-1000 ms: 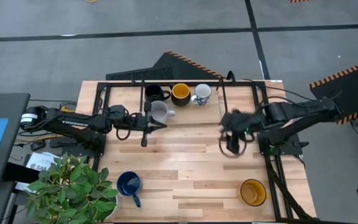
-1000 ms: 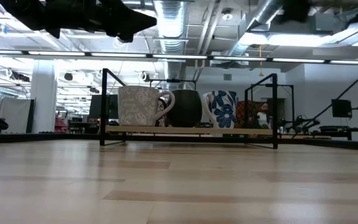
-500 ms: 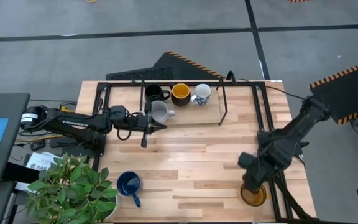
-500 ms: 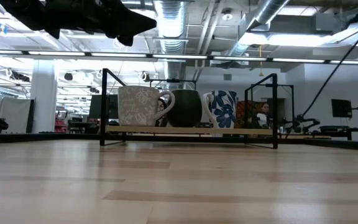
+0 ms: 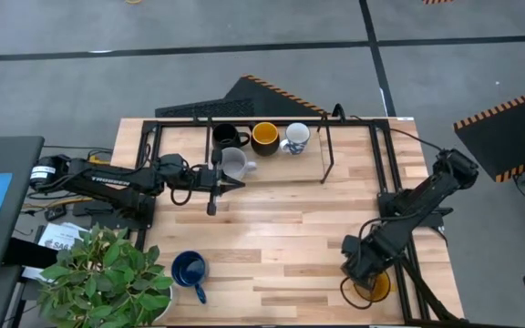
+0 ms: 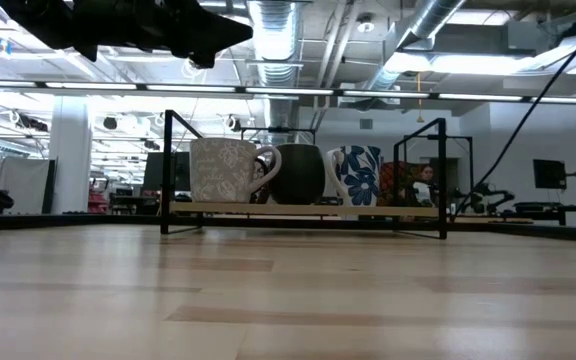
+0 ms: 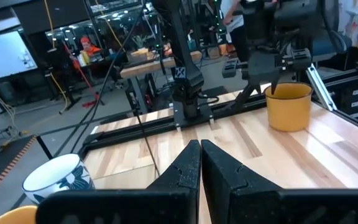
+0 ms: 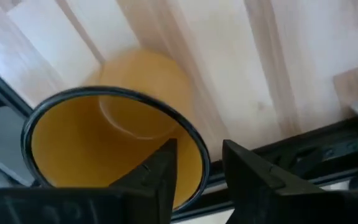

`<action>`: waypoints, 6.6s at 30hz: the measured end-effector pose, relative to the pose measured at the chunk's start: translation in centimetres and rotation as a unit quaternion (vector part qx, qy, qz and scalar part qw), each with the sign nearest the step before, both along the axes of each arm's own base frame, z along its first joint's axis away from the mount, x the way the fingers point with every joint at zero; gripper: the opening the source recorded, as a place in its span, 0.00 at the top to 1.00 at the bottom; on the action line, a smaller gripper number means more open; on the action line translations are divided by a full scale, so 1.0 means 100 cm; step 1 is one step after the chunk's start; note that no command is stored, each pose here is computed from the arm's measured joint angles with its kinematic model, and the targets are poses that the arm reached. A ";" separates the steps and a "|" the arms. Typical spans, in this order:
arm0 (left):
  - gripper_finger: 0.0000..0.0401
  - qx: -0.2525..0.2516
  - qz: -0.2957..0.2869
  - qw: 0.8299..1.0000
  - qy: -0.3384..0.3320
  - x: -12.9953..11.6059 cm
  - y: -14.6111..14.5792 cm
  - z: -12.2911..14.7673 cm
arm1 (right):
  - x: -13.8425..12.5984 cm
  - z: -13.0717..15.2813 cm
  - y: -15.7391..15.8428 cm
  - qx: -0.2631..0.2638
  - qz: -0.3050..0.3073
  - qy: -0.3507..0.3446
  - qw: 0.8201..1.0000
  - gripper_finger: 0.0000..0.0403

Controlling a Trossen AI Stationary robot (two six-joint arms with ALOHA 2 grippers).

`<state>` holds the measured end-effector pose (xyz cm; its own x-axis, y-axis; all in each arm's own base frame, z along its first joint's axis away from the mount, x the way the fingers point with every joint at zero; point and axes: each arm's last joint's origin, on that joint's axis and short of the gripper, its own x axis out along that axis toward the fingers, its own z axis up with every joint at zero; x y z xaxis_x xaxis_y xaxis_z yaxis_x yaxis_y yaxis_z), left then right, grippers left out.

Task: Place coffee mugs
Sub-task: Put the yellow mug on the shelf, then put the blue mug on the shelf

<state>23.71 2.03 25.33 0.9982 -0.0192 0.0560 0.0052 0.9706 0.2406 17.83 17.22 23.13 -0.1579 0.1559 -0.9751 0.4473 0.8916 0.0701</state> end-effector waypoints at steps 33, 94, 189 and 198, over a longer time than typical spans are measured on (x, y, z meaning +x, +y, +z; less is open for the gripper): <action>1.00 0.002 0.006 1.000 0.008 0.000 0.000 -0.002 | 0.012 -0.030 -0.010 0.034 0.074 -0.065 0.995 0.86; 1.00 0.020 0.015 0.999 0.043 0.000 0.001 -0.008 | 0.173 0.030 -0.280 -0.222 -0.128 -0.262 0.930 0.81; 1.00 0.036 0.021 0.998 0.043 0.000 0.001 -0.008 | 0.135 -0.009 -0.267 -0.321 -0.022 -0.327 0.888 0.92; 1.00 0.036 0.028 0.998 0.047 0.000 0.002 -0.009 | 0.114 0.025 -0.259 -0.343 -0.008 -0.350 0.872 0.91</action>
